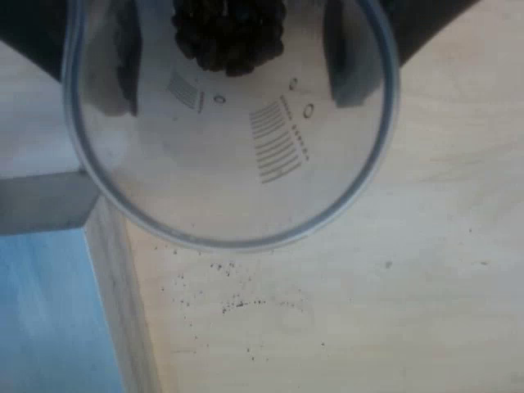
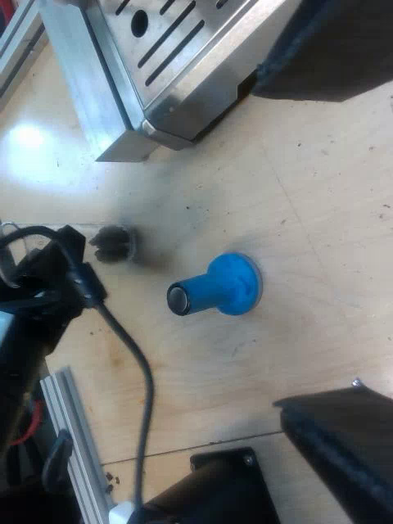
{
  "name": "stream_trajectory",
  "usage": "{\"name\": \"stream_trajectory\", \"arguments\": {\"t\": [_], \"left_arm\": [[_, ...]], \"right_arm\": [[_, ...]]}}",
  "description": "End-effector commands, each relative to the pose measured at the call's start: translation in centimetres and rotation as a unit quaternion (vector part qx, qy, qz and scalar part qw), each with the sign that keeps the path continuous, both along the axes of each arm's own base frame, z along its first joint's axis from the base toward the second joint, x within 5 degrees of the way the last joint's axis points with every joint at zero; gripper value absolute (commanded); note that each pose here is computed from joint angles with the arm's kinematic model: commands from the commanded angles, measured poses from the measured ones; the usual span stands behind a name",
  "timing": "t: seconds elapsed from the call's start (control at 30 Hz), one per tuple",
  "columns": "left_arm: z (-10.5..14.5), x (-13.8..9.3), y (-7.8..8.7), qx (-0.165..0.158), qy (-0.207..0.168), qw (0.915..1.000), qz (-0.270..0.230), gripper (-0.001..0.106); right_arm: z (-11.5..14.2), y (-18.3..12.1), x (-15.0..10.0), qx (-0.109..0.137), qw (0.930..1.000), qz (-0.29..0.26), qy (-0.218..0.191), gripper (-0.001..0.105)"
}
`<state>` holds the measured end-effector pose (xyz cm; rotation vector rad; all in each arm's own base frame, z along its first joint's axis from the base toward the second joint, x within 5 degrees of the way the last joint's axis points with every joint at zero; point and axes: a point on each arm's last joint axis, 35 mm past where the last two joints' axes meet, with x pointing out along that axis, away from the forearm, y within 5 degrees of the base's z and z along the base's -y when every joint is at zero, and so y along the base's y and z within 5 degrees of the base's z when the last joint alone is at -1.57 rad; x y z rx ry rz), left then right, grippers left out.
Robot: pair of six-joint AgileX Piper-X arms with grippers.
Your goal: Pour the beans into the coffee machine
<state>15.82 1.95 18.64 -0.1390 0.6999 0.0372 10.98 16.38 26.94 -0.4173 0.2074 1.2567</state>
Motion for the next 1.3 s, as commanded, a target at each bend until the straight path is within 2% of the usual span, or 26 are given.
{"name": "stream_trajectory", "arguments": {"t": [0.03, 0.1, 0.17, 0.23, 0.3, 0.47, 0.6, 0.73, 0.77, 1.0, 1.07, 1.13, 1.17, 1.2, 1.27, 1.3], "left_arm": [[1.4, 0.2, 0.0, -0.004, 0.016, 0.9999, -0.002, 0.014], [2.2, 0.2, 0.0, -0.006, 0.029, 0.9996, -0.002, 0.014], [2.6, 0.3, 0.0, -0.007, 0.035, 0.9994, -0.002, 0.014], [4.1, 0.3, 0.0, -0.010, 0.051, 0.9986, -0.002, 0.014], [5.3, 0.2, 0.0, -0.010, 0.055, 0.9984, -0.002, 0.014], [9.0, -0.2, -0.1, -0.003, 0.011, 0.9999, -0.002, 0.014], [11.6, -1.0, -0.2, -0.001, -0.004, 1.0000, -0.002, 0.014], [13.7, -1.5, -0.4, 0.000, -0.014, 0.9999, -0.006, 0.014], [14.8, -1.7, -0.6, 0.002, -0.028, 0.9995, -0.013, 0.014], [19.1, -2.6, -1.5, 0.006, -0.064, 0.9970, -0.042, 0.014], [20.9, -3.1, -1.7, 0.009, -0.085, 0.9950, -0.050, 0.014], [21.5, -3.3, -1.8, 0.010, -0.093, 0.9942, -0.052, 0.014], [22.1, -3.5, -1.8, 0.011, -0.101, 0.9934, -0.053, 0.014], [22.7, -3.6, -1.8, 0.011, -0.109, 0.9925, -0.053, 0.014], [25.0, -4.4, -1.8, 0.015, -0.145, 0.9879, -0.053, 0.014], [25.4, -4.5, -1.8, 0.016, -0.151, 0.9871, -0.053, 0.014]], "right_arm": [[0.4, 0.0, 0.1, 0.009, 0.9998, -0.006, -0.015, 0.074], [0.4, 0.0, 0.1, 0.007, 0.9997, -0.013, -0.017, 0.074], [0.6, 0.0, 0.4, 0.004, 0.9985, -0.044, -0.031, 0.074], [1.5, -0.1, 0.9, 0.001, 0.9935, -0.100, -0.055, 0.074], [2.3, -0.1, 1.1, 0.004, 0.9901, -0.124, -0.066, 0.074], [5.0, 0.1, 1.3, 0.026, 0.9876, -0.133, -0.079, 0.074], [6.6, 0.0, 1.5, 0.050, 0.9822, -0.163, -0.078, 0.074], [8.6, 0.0, 1.5, 0.073, 0.9795, -0.164, -0.090, 0.074], [9.1, 0.0, 1.5, 0.080, 0.9787, -0.165, -0.093, 0.074], [12.3, -0.2, 1.3, 0.117, 0.9726, -0.167, -0.113, 0.074], [13.4, -0.3, 1.3, 0.129, 0.9676, -0.178, -0.124, 0.074], [13.9, -0.4, 1.3, 0.135, 0.9648, -0.185, -0.128, 0.074], [14.6, -0.5, 1.3, 0.146, 0.9600, -0.195, -0.138, 0.074], [14.7, -0.6, 1.3, 0.149, 0.9585, -0.199, -0.140, 0.074], [15.5, -0.7, 1.4, 0.175, 0.9476, -0.217, -0.155, 0.074], [15.7, -0.7, 1.4, 0.179, 0.9461, -0.219, -0.157, 0.074]]}}
